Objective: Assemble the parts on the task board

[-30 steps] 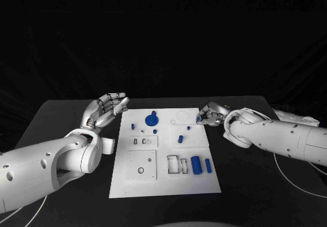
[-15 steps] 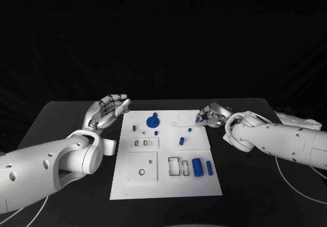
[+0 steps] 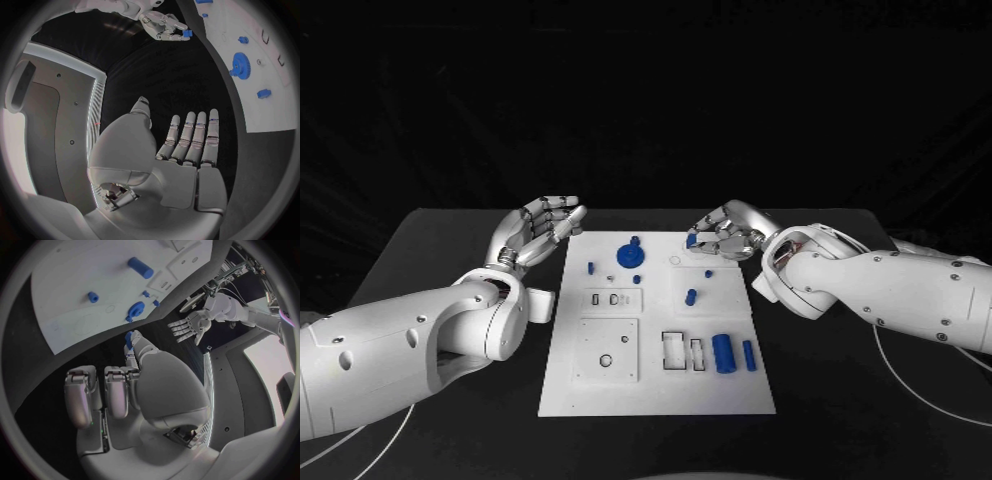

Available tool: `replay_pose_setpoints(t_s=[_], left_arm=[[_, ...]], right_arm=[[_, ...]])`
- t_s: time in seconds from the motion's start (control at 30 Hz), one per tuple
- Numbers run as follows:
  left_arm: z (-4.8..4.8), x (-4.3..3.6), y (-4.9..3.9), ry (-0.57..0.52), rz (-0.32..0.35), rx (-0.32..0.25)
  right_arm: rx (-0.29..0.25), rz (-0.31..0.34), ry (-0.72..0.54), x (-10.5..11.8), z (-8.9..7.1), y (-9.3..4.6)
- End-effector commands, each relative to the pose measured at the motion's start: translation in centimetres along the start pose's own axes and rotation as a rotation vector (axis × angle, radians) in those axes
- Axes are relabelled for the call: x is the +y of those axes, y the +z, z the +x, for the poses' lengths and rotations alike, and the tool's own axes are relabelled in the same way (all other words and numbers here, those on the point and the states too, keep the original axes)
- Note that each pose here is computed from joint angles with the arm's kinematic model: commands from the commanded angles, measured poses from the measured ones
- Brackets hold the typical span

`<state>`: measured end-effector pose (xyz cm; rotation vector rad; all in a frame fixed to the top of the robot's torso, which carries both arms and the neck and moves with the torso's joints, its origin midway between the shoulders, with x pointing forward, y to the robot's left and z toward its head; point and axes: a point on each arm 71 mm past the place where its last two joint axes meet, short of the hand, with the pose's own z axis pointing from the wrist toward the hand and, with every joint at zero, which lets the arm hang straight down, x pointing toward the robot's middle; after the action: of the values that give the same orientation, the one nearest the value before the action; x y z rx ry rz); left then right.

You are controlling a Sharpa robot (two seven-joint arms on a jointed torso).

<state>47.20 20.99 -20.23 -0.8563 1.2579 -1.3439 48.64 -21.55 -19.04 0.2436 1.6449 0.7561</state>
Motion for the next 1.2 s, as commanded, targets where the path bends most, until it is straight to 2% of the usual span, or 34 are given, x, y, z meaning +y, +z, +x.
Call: replay_pose_setpoints(t_s=[0.03, 0.17, 0.53, 0.67, 1.03, 1.2], left_arm=[[0.24, -0.14, 0.09, -0.005, 0.015, 0.015], [0.36, -0.11, 0.19, -0.004, 0.016, 0.016], [0.74, -0.05, 0.42, -0.007, 0.017, 0.022], [0.76, -0.03, 0.45, -0.007, 0.017, 0.024], [0.93, -0.02, 0.53, -0.009, 0.018, 0.027], [0.95, -0.03, 0.52, -0.010, 0.018, 0.028]], right_arm=[[0.081, 0.001, -0.002, 1.2, 1.2, 0.0], [0.139, -0.014, -0.010, 3.3, 2.8, 0.1], [0.196, -0.013, -0.074, 6.7, 6.1, 0.7], [0.213, -0.006, -0.085, 7.1, 7.6, 0.8], [0.212, 0.014, -0.095, 7.2, 10.9, 1.3], [0.214, 0.022, -0.094, 7.2, 11.6, 1.3]])
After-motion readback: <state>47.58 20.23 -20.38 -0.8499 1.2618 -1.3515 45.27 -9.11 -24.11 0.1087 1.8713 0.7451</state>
